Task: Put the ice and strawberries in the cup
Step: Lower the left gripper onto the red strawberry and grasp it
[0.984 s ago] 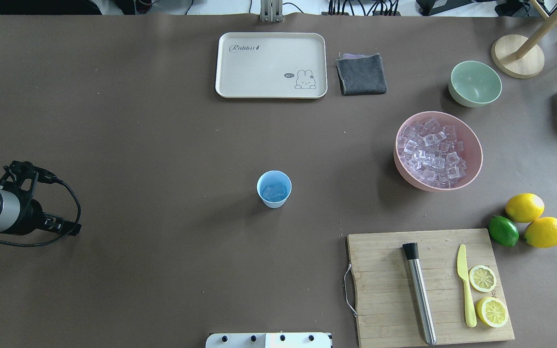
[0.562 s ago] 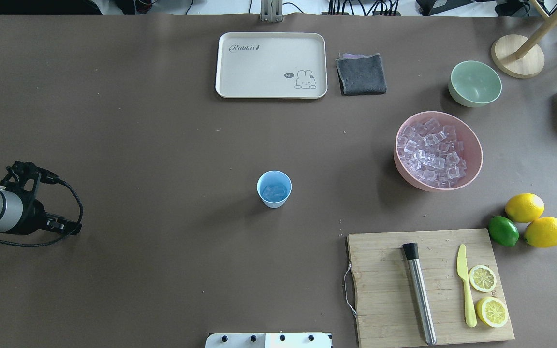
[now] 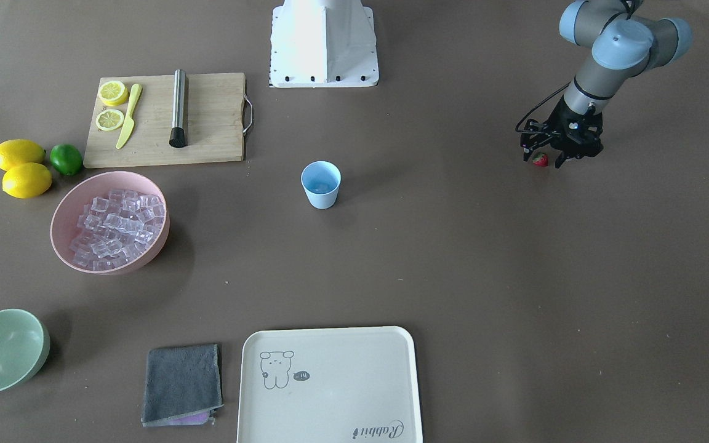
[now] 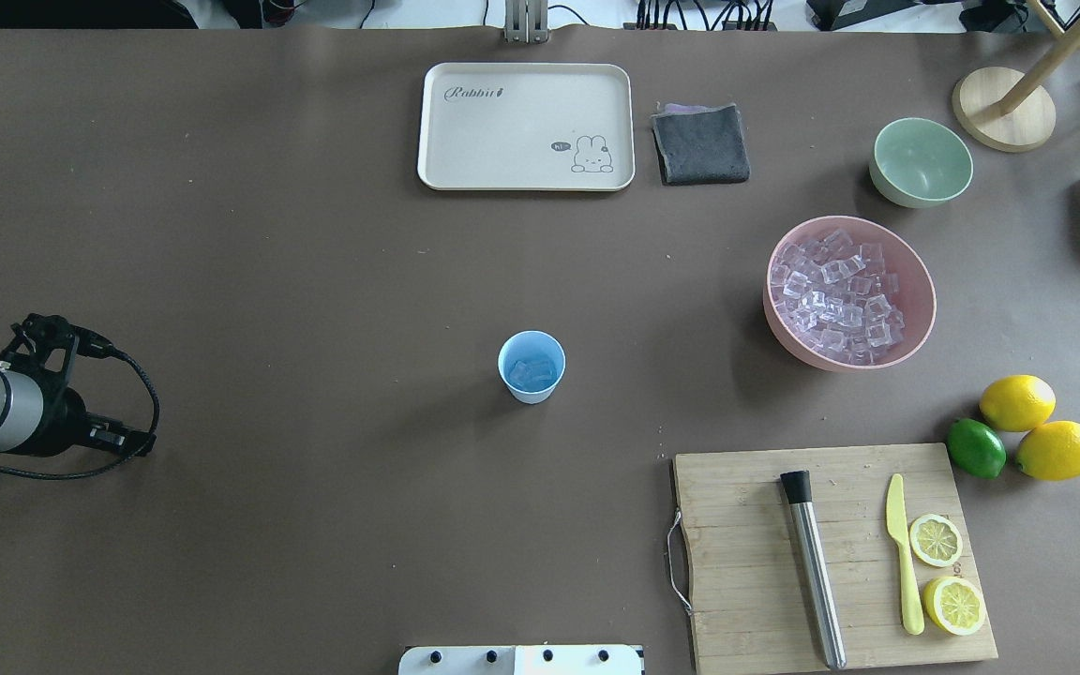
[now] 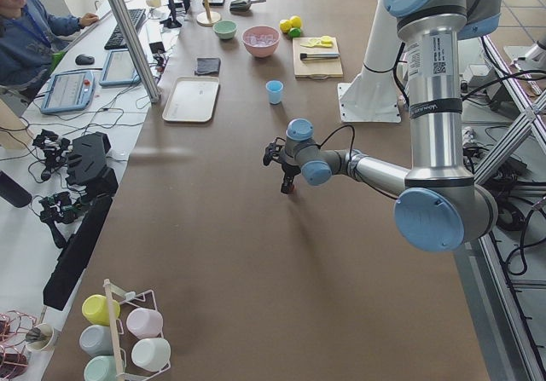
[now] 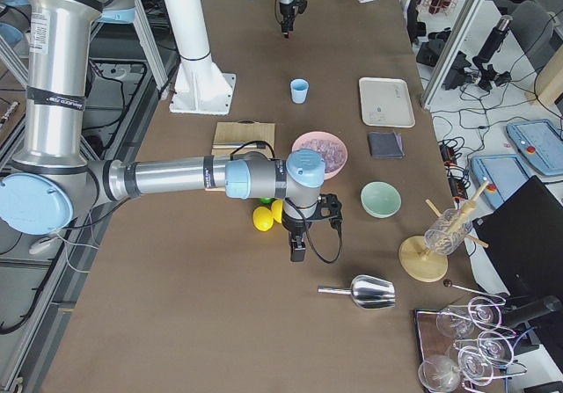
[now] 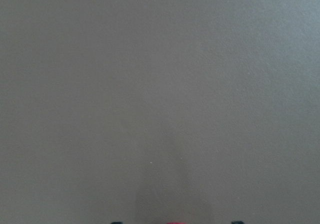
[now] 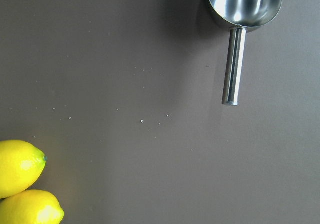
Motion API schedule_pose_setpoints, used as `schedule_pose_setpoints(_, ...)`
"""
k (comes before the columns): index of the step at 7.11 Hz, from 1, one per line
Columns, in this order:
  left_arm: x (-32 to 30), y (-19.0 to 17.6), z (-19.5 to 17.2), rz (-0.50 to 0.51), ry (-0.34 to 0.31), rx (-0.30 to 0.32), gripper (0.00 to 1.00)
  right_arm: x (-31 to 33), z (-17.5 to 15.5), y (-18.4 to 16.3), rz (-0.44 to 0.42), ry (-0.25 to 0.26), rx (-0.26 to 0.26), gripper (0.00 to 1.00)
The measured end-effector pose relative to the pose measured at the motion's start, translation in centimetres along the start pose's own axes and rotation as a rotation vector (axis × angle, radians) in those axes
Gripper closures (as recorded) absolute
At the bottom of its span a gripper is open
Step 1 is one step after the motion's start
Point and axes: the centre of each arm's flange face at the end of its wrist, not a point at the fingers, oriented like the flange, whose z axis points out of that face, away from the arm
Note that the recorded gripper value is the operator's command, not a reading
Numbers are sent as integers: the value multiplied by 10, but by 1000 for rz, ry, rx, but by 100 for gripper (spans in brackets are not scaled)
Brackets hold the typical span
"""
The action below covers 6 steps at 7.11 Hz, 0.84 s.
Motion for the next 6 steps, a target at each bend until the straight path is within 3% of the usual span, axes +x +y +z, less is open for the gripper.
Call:
schedule_pose_setpoints(1,0,0,0,1,0,-1,100,0,0,0,-1,0,1,0)
schedule_pose_setpoints(3,7,-3,-10,3,21,14,100,-1,-2,-1,-4,0,4,0)
schedule_pose_setpoints(5,38,-21,-37,2,120,26,100,-2,-3,-3,-7,0,7,0)
schedule_pose_setpoints(6,67,-48,-49,-31,193,43,100,-2,-3,-3,-7,0,7,0)
